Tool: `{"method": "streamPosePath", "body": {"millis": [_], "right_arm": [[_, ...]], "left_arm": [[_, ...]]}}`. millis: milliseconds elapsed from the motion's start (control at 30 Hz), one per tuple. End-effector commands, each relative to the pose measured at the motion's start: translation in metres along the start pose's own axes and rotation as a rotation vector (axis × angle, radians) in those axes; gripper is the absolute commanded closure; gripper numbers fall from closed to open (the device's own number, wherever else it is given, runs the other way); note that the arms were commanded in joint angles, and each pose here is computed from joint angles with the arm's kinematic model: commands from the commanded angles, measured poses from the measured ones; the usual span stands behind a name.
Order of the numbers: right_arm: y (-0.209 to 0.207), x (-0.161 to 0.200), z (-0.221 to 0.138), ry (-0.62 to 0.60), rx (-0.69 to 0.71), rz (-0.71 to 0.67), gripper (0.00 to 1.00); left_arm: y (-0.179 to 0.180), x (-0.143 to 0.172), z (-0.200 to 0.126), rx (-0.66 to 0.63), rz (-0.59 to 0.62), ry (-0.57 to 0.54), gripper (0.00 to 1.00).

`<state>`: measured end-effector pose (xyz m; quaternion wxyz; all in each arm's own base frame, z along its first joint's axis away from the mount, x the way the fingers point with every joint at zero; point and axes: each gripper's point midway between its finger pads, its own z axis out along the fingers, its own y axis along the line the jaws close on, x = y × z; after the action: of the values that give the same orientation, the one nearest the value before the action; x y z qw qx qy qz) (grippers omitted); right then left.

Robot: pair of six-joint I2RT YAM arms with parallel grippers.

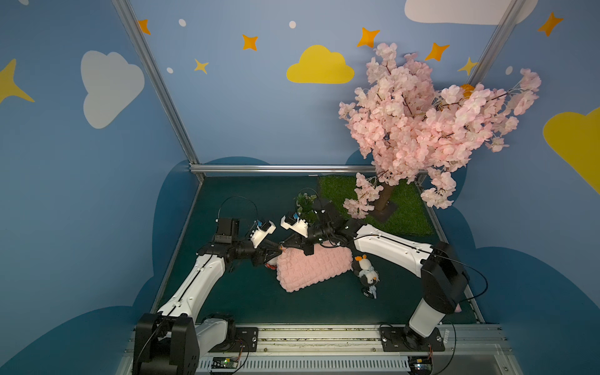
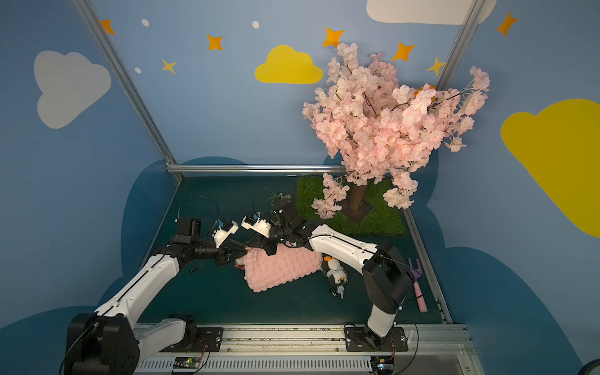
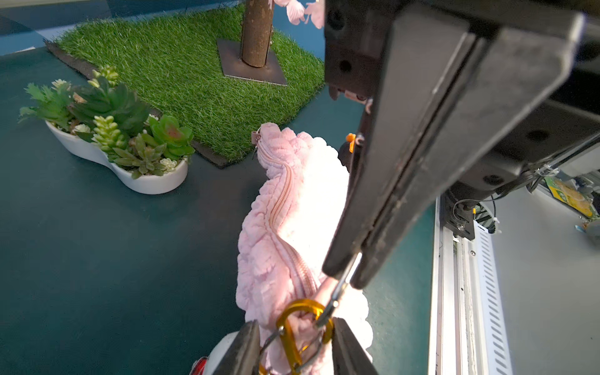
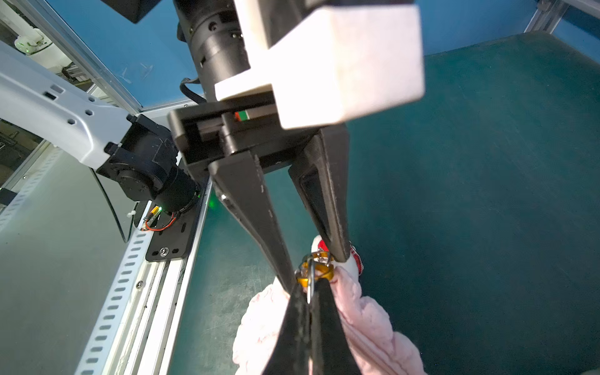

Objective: Remove the decoration from the bag
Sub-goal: Remove the decoration item from the bag.

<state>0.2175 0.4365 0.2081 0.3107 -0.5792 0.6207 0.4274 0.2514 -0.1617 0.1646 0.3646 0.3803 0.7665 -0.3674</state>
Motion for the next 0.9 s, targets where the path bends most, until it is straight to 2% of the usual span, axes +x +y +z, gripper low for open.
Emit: {"method": "streamPosePath", "body": {"millis": [0,200,367,633,867], "right_arm": [[0.008,-0.019,-0.013,-0.055,-0.009,-0.027,1.0],[0.008,-0.016,-0.015,-0.061,-0.015,-0.011,1.0],[0.004,-0.015,-0.018,-0.063,-0.001,-0.001,1.0],[-0.001,-0.016,-0.021,-0.074,0.008,0.016,1.0],[-0.002,-0.016,-0.024,-0.079,0.017,0.02,1.0]], "left_arm": [[-0.004,0.006,0.003,0.02,0.012,0.017,0.61],[-0.004,0.001,0.009,0.063,0.003,0.005,0.62],[-0.006,0.003,0.01,0.06,0.004,0.001,0.69],[-0.006,0.006,0.011,0.067,-0.01,-0.003,0.7],[-0.006,0.006,0.013,0.08,-0.021,-0.006,0.78]]}}
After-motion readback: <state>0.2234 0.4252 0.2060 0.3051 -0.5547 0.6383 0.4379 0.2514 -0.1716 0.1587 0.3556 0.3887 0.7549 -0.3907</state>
